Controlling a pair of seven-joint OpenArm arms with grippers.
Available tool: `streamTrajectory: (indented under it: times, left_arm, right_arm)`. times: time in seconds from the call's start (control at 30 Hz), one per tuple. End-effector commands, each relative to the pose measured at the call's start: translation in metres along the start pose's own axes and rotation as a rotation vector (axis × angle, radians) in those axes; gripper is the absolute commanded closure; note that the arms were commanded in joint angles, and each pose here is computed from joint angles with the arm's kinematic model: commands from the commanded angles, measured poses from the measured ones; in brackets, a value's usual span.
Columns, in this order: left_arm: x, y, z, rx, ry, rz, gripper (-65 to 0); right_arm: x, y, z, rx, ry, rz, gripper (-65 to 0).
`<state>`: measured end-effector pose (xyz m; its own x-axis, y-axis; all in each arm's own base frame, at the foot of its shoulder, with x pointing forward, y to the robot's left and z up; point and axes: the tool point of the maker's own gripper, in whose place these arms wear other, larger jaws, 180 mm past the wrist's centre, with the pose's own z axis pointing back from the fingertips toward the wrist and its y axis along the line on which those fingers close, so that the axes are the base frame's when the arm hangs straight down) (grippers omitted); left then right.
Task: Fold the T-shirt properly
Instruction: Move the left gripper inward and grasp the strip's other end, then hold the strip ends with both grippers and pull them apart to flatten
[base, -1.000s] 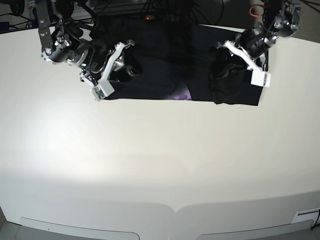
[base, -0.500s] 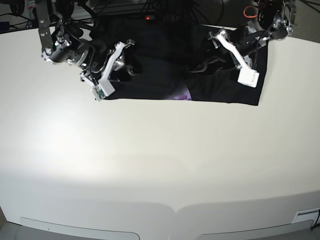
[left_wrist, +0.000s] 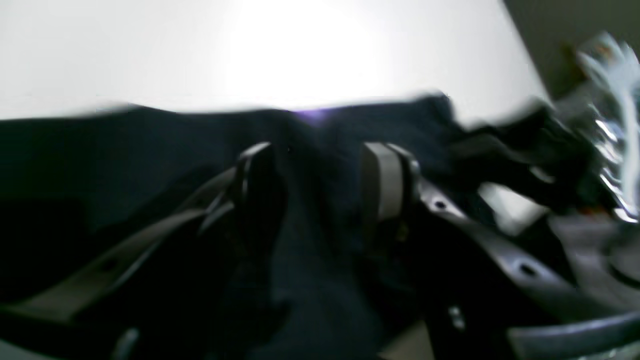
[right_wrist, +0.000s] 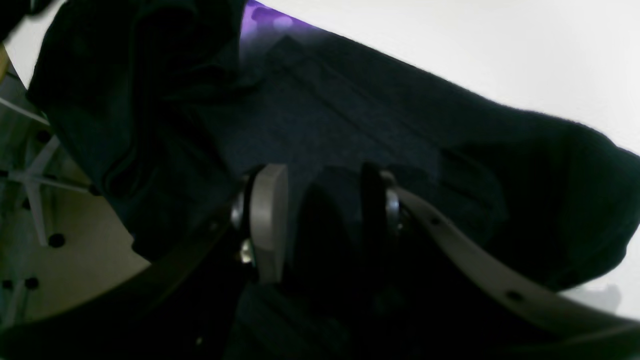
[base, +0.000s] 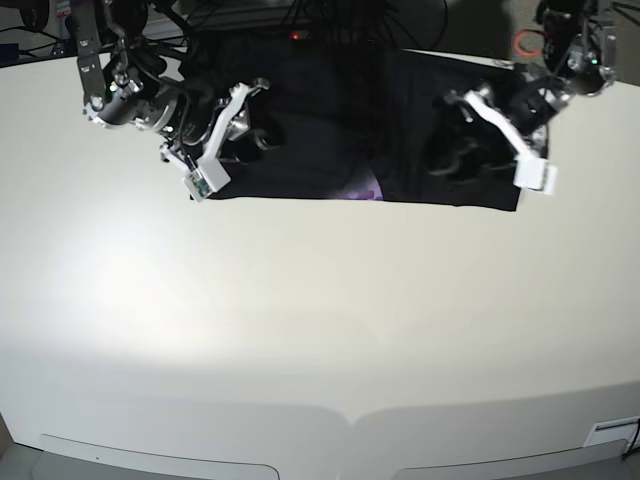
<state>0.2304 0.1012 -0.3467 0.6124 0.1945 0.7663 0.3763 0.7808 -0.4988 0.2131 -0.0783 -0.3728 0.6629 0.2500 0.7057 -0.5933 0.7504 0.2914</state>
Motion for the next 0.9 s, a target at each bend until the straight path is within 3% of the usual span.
streamTrajectory:
  times: [0.0, 0.13, 0.27, 0.4, 0.6, 0.87]
  left_arm:
    - [0.012, 0.006, 0.006, 0.021, -0.032, -0.038, -27.1]
    - [0.009, 0.041, 0.021, 0.169, 0.025, -0.144, -27.1]
    - [0.005, 0.056, 0.025, 0.236, 0.047, -0.168, -27.1]
    - [0.0, 0.066, 0.026, 0.26, 0.036, -0.168, -27.1]
    - [-0.013, 0.078, 0.026, 0.282, 0.049, -0.139, -27.0]
    - [-0.015, 0.078, 0.027, 0.282, 0.054, -0.137, -27.0]
  right_arm:
    - [0.012, -0.001, 0.004, 0.001, -0.043, 0.013, -24.6]
    - [0.014, -0.013, 0.011, -0.03, -0.05, -0.006, -24.6]
    - [0.014, -0.022, 0.024, -0.019, -0.045, -0.047, -24.6]
    - [0.008, -0.029, 0.042, 0.01, -0.008, -0.099, -24.6]
    - [-0.023, -0.061, 0.073, -0.101, 0.153, -0.145, -24.6]
    - [-0.039, -0.067, 0.075, -0.104, 0.191, -0.195, -24.6]
